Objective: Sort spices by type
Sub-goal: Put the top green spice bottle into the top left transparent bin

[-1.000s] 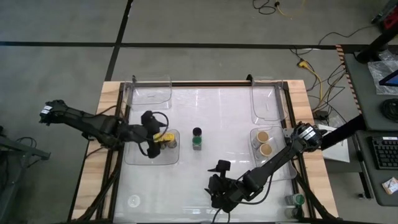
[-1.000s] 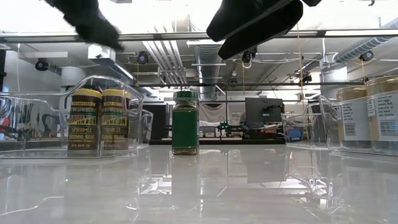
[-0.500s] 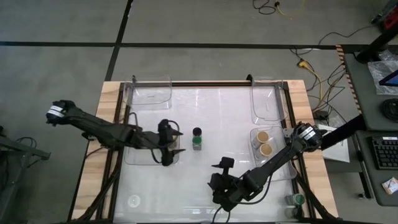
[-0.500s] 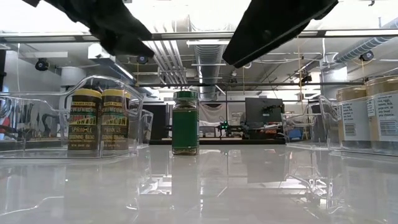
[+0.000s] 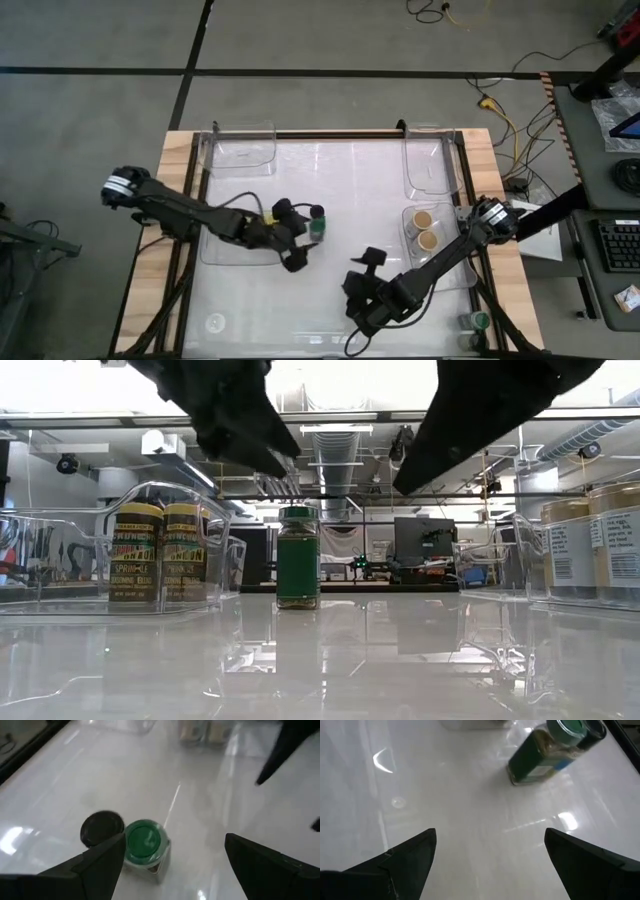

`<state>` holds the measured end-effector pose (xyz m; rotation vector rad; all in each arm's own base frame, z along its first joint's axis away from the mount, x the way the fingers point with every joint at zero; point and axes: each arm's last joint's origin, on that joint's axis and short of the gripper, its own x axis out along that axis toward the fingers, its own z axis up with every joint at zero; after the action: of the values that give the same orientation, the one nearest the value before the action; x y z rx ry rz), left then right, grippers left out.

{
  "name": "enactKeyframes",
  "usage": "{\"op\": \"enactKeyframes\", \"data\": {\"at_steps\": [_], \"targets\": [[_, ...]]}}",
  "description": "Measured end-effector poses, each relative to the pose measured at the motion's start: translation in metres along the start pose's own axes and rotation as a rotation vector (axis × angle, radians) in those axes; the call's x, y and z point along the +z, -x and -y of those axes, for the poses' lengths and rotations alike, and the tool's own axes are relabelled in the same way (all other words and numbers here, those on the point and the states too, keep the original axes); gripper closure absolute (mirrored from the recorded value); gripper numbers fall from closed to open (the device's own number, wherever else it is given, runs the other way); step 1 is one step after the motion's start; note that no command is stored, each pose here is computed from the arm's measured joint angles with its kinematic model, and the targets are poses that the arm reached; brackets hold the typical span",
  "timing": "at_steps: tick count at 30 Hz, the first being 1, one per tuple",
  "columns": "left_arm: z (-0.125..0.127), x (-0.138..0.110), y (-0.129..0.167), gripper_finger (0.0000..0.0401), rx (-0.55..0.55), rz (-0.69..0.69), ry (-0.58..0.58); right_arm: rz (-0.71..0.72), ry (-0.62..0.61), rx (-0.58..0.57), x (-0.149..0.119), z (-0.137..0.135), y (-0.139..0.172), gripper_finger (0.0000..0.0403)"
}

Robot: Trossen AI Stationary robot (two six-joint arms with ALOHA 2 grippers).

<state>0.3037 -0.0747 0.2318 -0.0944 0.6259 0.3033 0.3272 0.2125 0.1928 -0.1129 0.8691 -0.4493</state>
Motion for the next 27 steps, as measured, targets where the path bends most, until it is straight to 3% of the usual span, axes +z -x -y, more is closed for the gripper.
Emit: {"op": "enactKeyframes", "data": {"at_steps": [12,27], "targets": [[0.007,0.010,-0.028,0.0091,0.231,-0.204,0.070,-0.012,-0.005,-0.005,-0.004,0.000,0.000,0.0039],[0.024,0.009,-0.070,0.0094,0.187,-0.299,0.051,-0.011,0.015,0.000,-0.006,-0.002,0.002,0.0039]]}}
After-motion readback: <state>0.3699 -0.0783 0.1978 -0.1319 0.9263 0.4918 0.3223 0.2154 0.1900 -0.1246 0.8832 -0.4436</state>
